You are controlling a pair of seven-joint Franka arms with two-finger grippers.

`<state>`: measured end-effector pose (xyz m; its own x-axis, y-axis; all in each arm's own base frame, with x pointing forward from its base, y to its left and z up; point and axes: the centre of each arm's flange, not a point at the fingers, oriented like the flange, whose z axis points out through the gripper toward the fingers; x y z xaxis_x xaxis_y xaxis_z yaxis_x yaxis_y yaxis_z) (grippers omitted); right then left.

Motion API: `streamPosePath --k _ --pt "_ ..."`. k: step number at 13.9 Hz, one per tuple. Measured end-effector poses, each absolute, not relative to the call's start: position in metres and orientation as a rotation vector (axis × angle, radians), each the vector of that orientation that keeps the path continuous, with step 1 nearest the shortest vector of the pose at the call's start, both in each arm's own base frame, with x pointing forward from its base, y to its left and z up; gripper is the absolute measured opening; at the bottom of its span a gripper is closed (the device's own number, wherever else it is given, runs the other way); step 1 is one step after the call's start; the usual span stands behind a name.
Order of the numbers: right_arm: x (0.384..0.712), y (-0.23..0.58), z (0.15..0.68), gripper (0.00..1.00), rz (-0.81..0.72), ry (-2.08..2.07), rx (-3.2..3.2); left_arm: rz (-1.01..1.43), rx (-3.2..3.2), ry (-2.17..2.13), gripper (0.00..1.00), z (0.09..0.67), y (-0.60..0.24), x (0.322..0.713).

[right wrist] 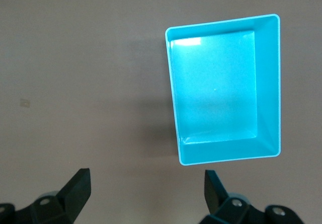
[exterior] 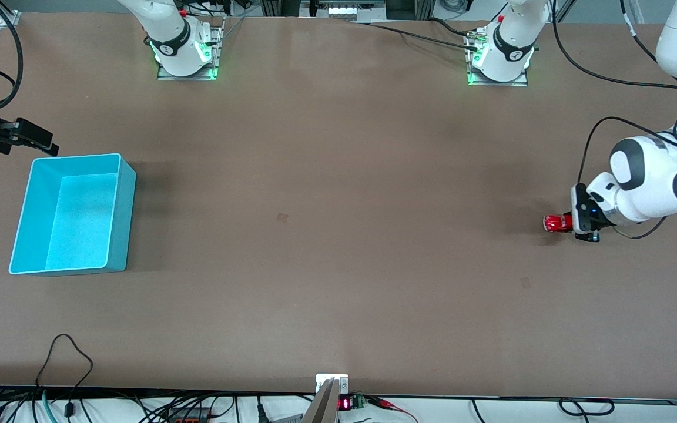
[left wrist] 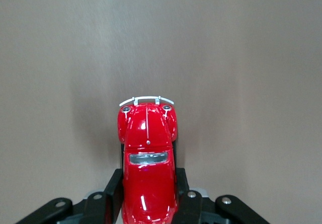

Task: Wind red beetle toy and store in blue box
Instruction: 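Drag the held car backward along the table with the left gripper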

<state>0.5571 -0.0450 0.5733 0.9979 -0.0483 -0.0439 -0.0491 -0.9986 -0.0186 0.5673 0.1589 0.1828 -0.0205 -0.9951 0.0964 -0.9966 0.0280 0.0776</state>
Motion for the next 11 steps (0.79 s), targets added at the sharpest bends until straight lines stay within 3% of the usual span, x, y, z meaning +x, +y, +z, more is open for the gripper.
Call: streamPosePath --k 11 --pt "0.557 -0.049 0.573 1.00 0.068 0.088 -3.120 0.037 2.116 -2.161 0.44 0.183 0.190 0.564"
